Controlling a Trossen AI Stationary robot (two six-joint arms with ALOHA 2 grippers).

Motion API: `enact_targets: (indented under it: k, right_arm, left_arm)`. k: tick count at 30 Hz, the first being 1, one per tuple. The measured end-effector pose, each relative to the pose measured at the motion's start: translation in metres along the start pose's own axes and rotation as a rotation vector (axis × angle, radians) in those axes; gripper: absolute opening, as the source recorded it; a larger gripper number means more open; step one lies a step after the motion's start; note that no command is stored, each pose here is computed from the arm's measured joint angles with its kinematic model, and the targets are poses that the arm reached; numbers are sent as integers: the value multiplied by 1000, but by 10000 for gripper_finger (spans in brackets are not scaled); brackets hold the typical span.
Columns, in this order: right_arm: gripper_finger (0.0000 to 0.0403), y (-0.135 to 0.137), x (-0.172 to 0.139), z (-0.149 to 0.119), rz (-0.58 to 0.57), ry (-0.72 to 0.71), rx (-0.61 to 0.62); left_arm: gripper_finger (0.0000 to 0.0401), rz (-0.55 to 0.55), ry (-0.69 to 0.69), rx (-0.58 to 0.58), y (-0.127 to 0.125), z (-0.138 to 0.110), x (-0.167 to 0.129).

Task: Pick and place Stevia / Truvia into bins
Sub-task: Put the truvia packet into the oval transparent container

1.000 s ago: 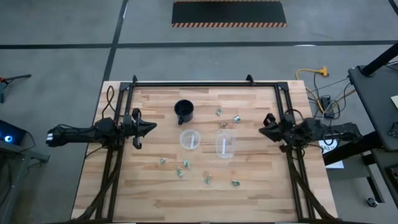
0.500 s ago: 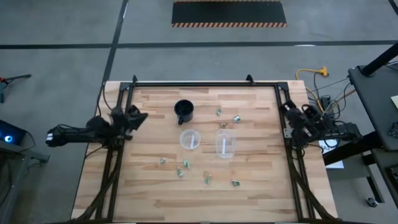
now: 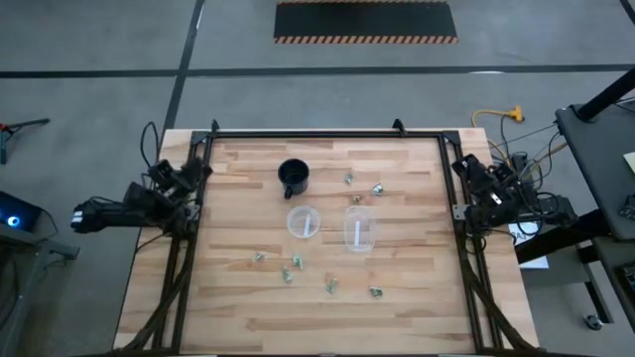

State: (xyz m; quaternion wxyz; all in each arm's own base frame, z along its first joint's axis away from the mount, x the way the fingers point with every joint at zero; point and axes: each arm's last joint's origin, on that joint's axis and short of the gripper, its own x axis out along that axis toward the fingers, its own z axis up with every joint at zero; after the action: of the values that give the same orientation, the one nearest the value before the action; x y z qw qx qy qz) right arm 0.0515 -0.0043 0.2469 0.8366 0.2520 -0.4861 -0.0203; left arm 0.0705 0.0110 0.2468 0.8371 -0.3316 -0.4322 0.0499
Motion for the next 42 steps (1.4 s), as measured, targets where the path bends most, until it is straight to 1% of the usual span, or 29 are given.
enact_targets:
  k: [2,4,6,8,11,15,18,20,23,25,27,29,31,35,39,42]
  right_arm:
    - [29,1,0,0,18,2,-2]
    - [29,1,0,3,26,-22,5]
    - [29,3,0,7,42,-66,19]
    - [29,7,4,14,51,-95,30]
    - [29,17,18,27,66,-118,22]
    - [29,33,45,44,57,-118,-105]
    - [29,47,67,60,53,-129,-201]
    - [29,55,81,69,40,-114,-240]
    - [29,65,101,80,-50,-8,-276]
    - [29,69,112,84,-133,117,-293]
    - [29,73,124,88,-196,247,-315]
    - [29,78,134,90,-235,362,-334]
    - [29,83,146,93,-278,428,-354]
    - [29,92,166,105,-412,506,-367]
    - [29,99,182,110,-517,608,-366]
    - [29,100,189,108,-593,719,-366]
  left_arm:
    - [2,8,-10,-32,-3,3,4]
    - [2,51,-22,-2,-4,3,9]
    - [2,95,-27,3,-5,2,15]
    - [2,97,-29,-20,-11,4,25]
    - [2,102,-1,-9,-19,2,43]
    - [2,83,0,-2,-36,3,77]
    - [2,75,-10,56,-49,6,101]
    - [2,62,-30,107,-58,10,114]
    - [2,17,-58,164,-73,20,129]
    - [2,-26,-46,203,-80,20,141]
    - [2,-38,-44,248,-85,18,153]
    - [2,-38,-41,312,-89,17,164]
    - [2,-21,-9,369,-92,14,174]
    - [2,39,97,457,-96,11,190]
    - [2,103,246,519,-99,7,201]
    - [2,111,269,528,-107,16,207]
